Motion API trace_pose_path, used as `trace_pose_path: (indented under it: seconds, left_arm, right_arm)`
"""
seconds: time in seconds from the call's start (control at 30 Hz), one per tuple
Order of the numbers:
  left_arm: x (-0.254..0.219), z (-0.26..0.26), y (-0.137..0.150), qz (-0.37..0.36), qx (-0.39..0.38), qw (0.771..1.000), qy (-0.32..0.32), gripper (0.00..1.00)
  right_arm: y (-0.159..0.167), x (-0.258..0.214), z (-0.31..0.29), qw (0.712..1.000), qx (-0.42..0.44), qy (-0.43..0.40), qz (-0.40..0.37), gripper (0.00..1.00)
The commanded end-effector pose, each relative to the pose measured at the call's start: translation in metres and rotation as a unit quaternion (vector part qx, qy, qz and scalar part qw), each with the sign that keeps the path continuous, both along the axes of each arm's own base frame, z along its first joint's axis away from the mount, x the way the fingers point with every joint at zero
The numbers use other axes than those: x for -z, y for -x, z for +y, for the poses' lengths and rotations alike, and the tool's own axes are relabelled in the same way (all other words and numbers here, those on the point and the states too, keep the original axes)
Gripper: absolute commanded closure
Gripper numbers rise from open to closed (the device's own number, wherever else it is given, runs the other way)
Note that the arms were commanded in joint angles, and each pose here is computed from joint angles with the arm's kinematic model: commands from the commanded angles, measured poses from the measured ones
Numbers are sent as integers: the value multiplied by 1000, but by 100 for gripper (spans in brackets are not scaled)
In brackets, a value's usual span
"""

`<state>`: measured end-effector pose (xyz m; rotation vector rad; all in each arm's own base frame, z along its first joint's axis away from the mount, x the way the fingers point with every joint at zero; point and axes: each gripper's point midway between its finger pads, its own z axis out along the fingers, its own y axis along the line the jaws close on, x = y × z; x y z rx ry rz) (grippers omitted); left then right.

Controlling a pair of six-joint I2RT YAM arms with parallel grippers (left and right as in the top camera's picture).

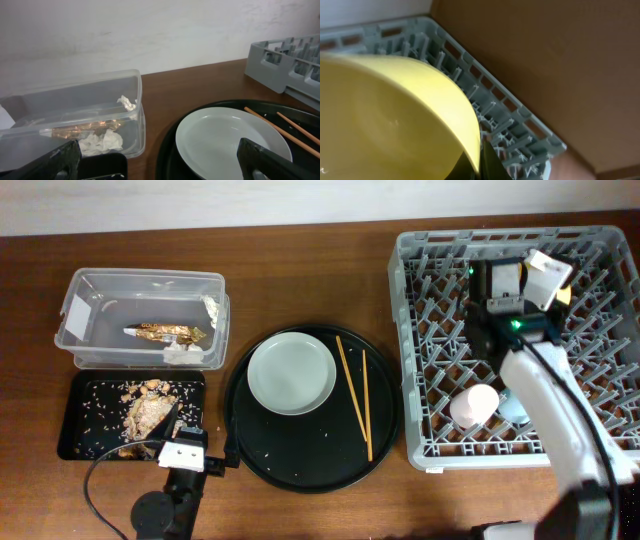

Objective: Sort waste into correct bins and load items into the dishwasher rack
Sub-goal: 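Place the yellow bowl in the back of the dish rack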

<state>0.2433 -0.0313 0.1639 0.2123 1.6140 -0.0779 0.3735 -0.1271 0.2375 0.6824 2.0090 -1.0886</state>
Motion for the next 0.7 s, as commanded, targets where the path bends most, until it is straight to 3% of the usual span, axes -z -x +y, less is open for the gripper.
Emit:
trace_pose_path:
  seconds: [0.0,0.13,0.37,0.4,0.43,0.47,0.57,0.63,0.67]
  left_arm:
    - [2,0,0,-1,2,1000,-8,1]
    - [2,0,0,-1,2,1000,-8,1]
    - [2,0,0,-1,2,1000,-8,1]
    - [2,0,0,-1,2,1000,-8,1]
    - [2,0,0,-1,2,1000,-8,1]
    - [2,0,0,-1,2,1000,-8,1]
    - [2,0,0,-1,2,1000,-8,1]
    - [2,0,0,-1,2,1000,-8,1]
    - [2,0,0,-1,2,1000,-8,1]
  right_arm:
    - [-11,21,-18,989,10,82,122,96]
    - [-27,57,-10,976,-9,105,190,96]
    - [-29,83,60,950,-110,117,268,96]
    - [-27,84,68,948,-118,119,271,89]
    - [-24,83,75,949,-121,118,265,61]
    - [-19,77,87,955,-127,108,245,47]
    - [-13,61,115,957,-169,57,228,42]
    - [-7,57,150,944,-234,-31,230,38]
    - [1,57,185,921,-289,-115,235,38]
